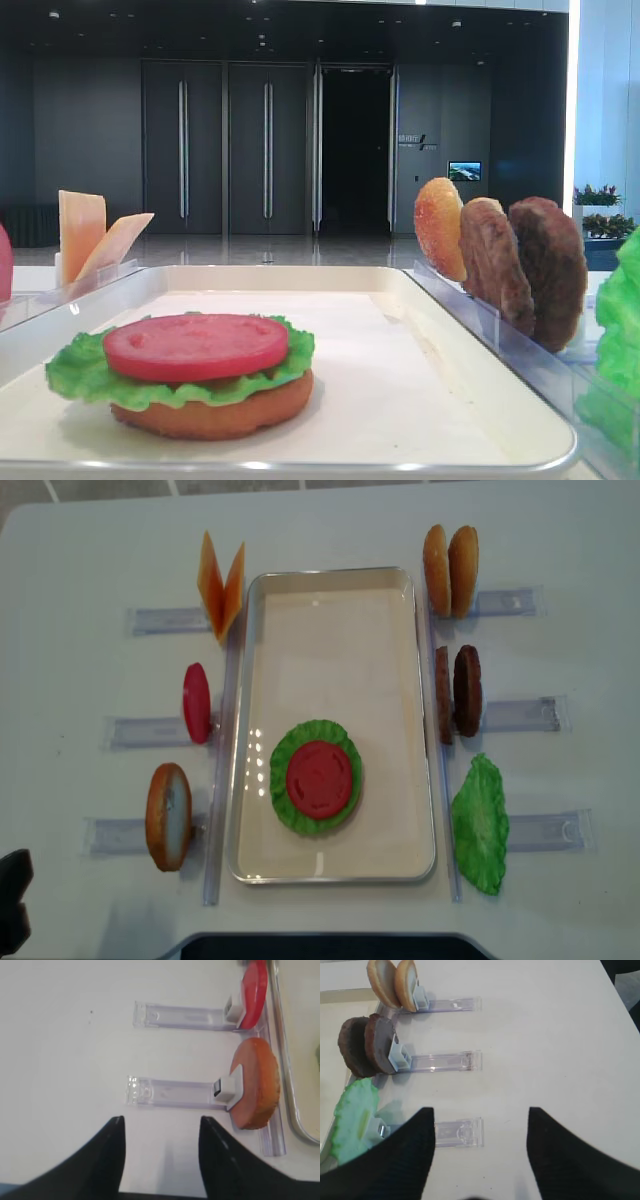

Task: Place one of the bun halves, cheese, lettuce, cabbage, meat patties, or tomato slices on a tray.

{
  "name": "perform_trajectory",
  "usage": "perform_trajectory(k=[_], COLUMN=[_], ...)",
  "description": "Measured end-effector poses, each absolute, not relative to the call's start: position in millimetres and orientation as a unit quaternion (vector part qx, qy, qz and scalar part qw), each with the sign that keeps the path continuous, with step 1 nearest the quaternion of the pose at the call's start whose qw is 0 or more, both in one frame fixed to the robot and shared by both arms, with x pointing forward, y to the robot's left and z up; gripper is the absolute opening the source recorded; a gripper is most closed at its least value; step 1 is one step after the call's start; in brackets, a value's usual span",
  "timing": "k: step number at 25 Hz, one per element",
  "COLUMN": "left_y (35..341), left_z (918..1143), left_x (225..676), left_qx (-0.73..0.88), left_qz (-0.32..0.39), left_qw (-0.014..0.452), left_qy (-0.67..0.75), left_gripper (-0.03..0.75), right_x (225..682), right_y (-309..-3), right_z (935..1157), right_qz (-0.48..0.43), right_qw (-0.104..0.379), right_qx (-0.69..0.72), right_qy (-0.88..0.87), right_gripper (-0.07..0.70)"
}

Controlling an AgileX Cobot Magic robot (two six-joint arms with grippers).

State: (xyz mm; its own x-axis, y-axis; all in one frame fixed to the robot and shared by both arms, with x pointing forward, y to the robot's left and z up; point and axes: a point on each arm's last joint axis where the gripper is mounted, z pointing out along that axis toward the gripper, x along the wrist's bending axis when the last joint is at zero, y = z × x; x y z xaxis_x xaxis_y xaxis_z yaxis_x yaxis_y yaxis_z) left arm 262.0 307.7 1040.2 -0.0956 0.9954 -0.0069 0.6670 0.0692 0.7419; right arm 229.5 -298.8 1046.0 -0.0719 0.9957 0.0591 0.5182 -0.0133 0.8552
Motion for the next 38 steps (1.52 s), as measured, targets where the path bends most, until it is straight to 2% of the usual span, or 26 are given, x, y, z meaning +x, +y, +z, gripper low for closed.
perform_trajectory(k=[12, 38], left_y=[308, 308], left_z=[1042, 1042], left_x=[232, 232], left_qx=[0.584, 0.585], left_qz=[0.361, 0.363], left_qw=[0.341, 0.340], left_qy=[0.642, 0.641], left_gripper=[0.368, 0.368], right_x=[230, 230], right_y=[-299, -299], right_z=[1046, 1046], right_qz=[0.378, 0.378], right_qw=[0.316, 0.316], right_qx=[0.603, 0.603], right_qy=[0.627, 0.627], right_gripper=[0.419, 0.419])
